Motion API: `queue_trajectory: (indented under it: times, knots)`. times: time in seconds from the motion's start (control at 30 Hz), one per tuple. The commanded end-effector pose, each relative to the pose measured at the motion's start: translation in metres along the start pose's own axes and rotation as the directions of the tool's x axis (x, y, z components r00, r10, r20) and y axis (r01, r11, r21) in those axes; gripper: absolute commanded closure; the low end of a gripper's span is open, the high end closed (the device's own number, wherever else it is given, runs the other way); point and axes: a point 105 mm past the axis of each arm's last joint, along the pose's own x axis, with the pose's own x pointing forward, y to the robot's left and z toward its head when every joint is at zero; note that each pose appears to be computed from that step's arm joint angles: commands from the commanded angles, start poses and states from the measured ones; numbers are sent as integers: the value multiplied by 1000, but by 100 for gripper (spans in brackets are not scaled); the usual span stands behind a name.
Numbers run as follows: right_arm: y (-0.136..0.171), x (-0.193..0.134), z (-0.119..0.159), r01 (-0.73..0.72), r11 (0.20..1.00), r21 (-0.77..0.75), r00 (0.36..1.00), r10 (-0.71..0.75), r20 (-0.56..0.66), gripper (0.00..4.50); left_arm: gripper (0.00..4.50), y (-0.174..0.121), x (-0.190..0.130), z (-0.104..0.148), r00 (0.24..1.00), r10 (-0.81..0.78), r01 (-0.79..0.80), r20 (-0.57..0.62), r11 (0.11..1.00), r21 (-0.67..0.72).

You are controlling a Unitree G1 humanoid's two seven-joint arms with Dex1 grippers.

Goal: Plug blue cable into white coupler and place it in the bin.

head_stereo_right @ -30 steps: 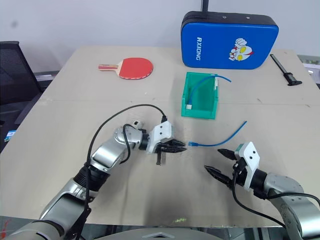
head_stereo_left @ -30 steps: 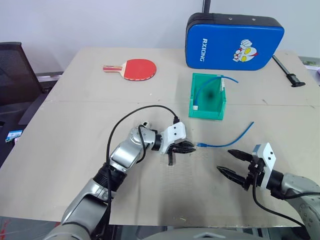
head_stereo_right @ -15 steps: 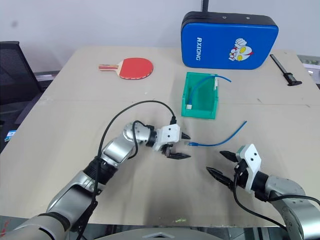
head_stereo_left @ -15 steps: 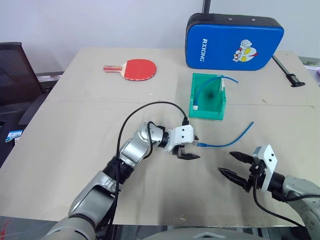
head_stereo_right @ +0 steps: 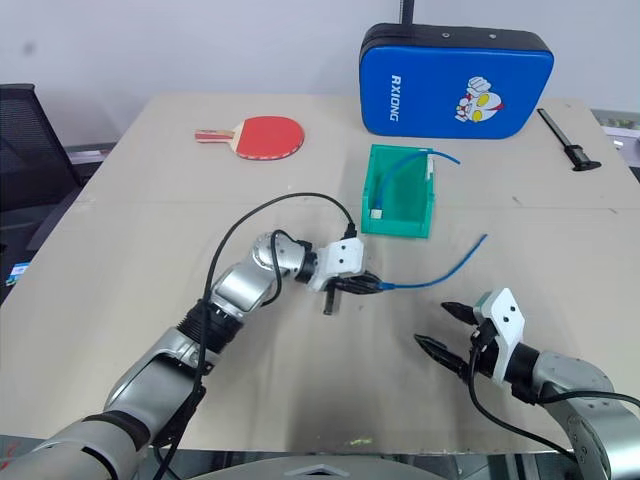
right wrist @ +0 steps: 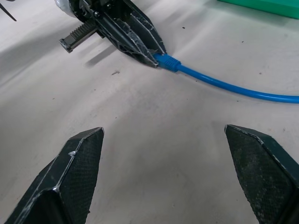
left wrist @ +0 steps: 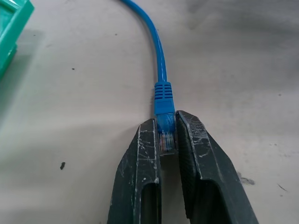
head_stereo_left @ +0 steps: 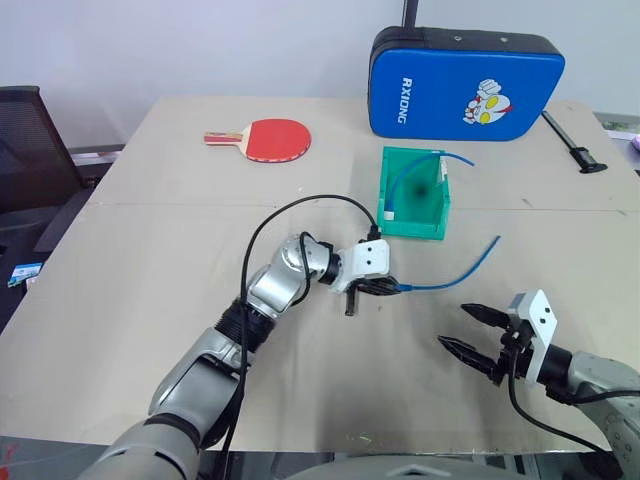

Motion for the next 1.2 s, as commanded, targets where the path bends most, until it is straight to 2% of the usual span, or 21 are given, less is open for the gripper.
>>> queue_trajectory:
  times: [0.03,0.1,0.2,0.3,0.57,0.67,0.9,0.93,1.0,1.17,1.2]
  knots:
    - [3,-1,12,-12,1000,-20,999,13,41,41,443,-8,-2,2,998,-27,34,63,994,-102]
    - [8,2,19,-35,999,23,996,33,78,41,443,-4,-7,21,985,-1,32,175,984,-174]
    - [16,7,32,-95,989,114,985,76,157,41,443,-10,-17,55,927,0,117,375,950,-289]
    - [20,10,47,-146,972,187,966,99,237,41,443,-20,-22,70,886,-10,190,463,919,-346]
    - [31,8,93,-337,892,300,873,177,455,41,443,-35,-28,83,817,16,301,577,841,-449]
    - [38,6,98,-391,867,308,858,222,464,41,443,-31,-30,86,800,44,307,598,827,-471]
    - [34,6,99,-376,868,325,864,202,461,41,443,-32,-27,91,787,47,323,615,818,-476]
    - [33,5,99,-375,868,327,862,196,467,83,450,-33,-26,91,787,43,325,615,818,-474]
    - [31,4,101,-374,868,328,857,188,479,121,450,-34,-25,92,784,40,332,619,816,-473]
    - [28,1,102,-376,864,333,851,181,493,376,450,-35,-24,90,789,35,334,614,814,-476]
    - [29,1,102,-383,862,333,849,186,494,413,450,-35,-25,90,788,38,333,614,813,-478]
